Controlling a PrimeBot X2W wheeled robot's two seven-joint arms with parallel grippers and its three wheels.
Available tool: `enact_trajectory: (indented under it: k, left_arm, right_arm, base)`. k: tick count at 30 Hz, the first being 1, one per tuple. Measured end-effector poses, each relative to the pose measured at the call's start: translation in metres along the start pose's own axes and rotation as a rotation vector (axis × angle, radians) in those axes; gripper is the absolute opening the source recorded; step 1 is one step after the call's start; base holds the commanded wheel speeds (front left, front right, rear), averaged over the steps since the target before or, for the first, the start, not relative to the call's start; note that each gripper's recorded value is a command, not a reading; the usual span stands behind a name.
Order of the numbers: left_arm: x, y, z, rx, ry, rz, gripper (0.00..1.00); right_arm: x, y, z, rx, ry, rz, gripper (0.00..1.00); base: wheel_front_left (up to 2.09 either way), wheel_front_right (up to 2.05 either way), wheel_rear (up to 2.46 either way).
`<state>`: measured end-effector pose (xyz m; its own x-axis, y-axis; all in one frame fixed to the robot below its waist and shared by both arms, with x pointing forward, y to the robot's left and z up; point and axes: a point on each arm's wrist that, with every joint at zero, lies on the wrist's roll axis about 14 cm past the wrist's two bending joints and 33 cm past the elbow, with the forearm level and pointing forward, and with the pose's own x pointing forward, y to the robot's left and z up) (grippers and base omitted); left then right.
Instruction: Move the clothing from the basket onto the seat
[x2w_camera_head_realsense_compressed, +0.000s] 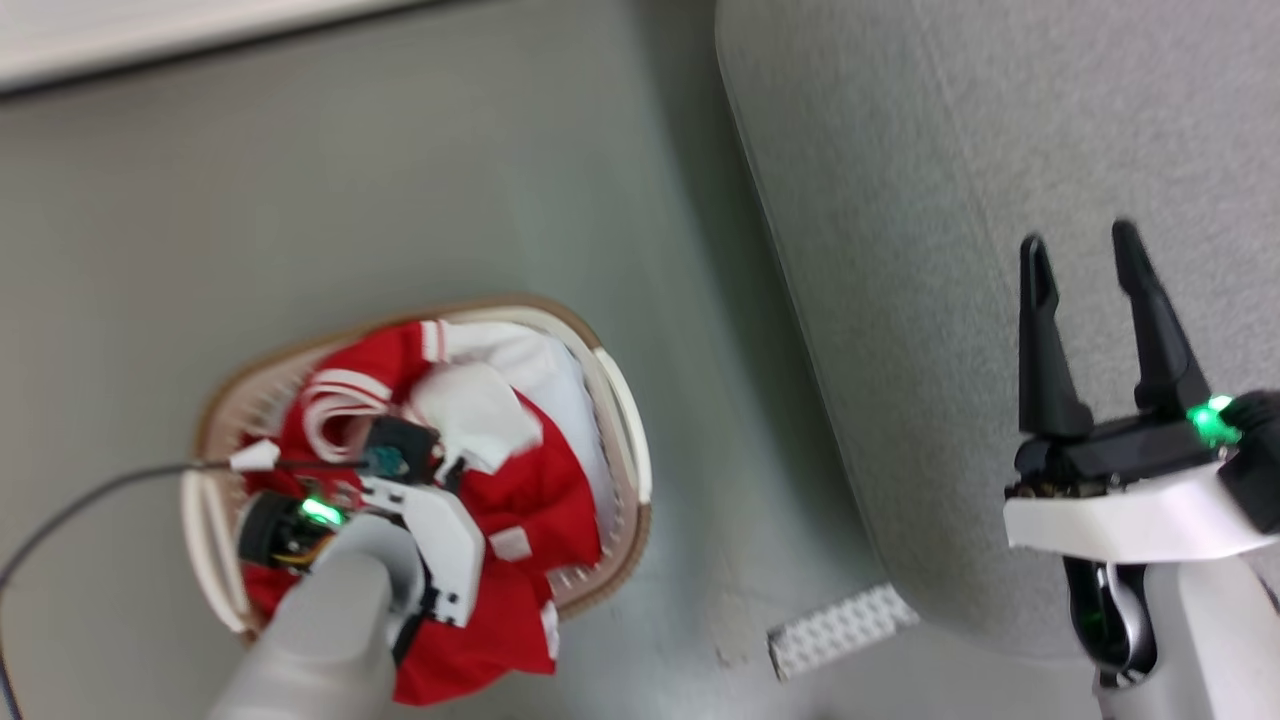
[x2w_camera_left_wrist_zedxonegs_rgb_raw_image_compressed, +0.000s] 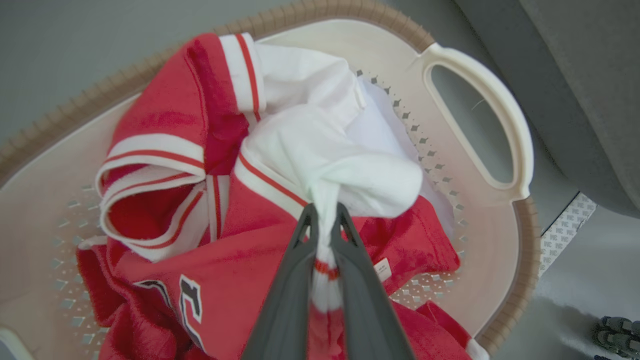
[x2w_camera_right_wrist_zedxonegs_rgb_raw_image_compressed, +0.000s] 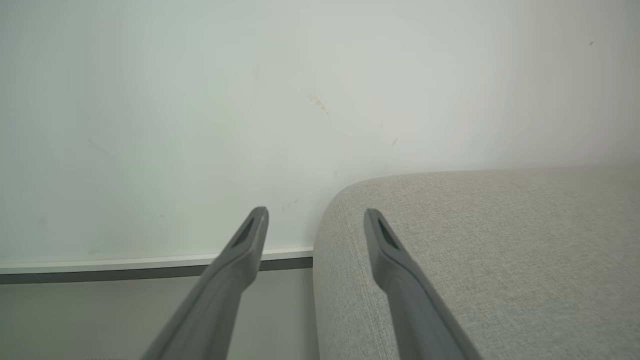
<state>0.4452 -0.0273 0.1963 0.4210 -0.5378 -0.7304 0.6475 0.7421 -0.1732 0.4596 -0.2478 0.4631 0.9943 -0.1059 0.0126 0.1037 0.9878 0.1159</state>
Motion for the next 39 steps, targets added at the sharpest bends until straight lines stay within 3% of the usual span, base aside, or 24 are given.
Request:
enact_trajectory:
  k: [17, 33, 39]
  left_arm:
    - [-0.142, -0.035, 0.146, -0.04, -0.551, 0.047, 0.0]
    - [-0.312, -0.055, 0.261, 0.066, -1.04, 0.08, 0.0]
    - [-0.352, -0.065, 0.286, 0.088, -1.133, 0.089, 0.0]
  right_arm:
    - [-0.055, 0.044, 0.057, 0.037, -0.115, 0.112, 1.0]
    - [-0.094, 0.091, 0.082, 0.081, -0.178, 0.269, 1.0]
    - [-0.098, 0.105, 0.087, 0.092, -0.191, 0.312, 1.0]
  base:
    - [0.0, 0.0, 0.0]
    - [0.0, 0.0, 0.0]
    - [0.0, 0.0, 0.0]
